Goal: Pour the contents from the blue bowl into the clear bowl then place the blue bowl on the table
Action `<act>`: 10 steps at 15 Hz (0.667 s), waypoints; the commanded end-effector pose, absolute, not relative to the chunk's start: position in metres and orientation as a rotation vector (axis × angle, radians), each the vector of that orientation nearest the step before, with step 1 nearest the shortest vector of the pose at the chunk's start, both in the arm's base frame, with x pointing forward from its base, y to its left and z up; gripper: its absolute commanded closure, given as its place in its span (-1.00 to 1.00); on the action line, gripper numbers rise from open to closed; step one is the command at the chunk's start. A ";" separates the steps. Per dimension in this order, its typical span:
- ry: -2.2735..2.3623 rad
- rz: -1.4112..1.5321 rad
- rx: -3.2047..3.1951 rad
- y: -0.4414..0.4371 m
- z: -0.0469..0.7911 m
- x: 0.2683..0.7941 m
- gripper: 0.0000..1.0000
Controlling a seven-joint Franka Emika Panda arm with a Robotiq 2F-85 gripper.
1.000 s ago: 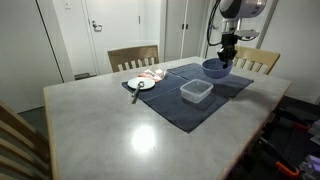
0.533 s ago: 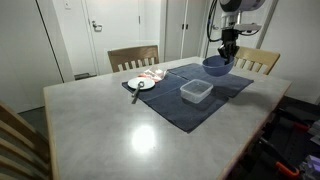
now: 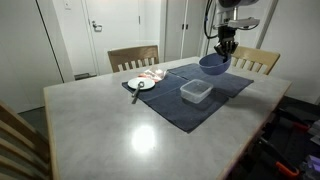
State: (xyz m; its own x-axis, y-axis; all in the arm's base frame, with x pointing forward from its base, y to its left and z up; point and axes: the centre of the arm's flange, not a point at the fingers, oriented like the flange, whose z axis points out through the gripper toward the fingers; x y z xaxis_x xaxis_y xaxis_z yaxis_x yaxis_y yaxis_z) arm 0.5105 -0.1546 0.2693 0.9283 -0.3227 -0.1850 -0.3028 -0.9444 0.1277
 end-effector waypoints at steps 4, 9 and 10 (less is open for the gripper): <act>-0.559 -0.287 2.975 -0.141 0.277 0.512 0.85; -0.568 -0.276 2.975 -0.142 0.282 0.509 0.85; -0.564 -0.277 2.963 -0.138 0.281 0.509 0.96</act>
State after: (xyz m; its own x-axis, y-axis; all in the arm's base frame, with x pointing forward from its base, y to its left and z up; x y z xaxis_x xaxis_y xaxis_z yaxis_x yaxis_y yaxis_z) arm 0.5091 -0.1415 0.2813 0.9139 -0.3733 -0.1594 -0.3551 -0.9255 0.1315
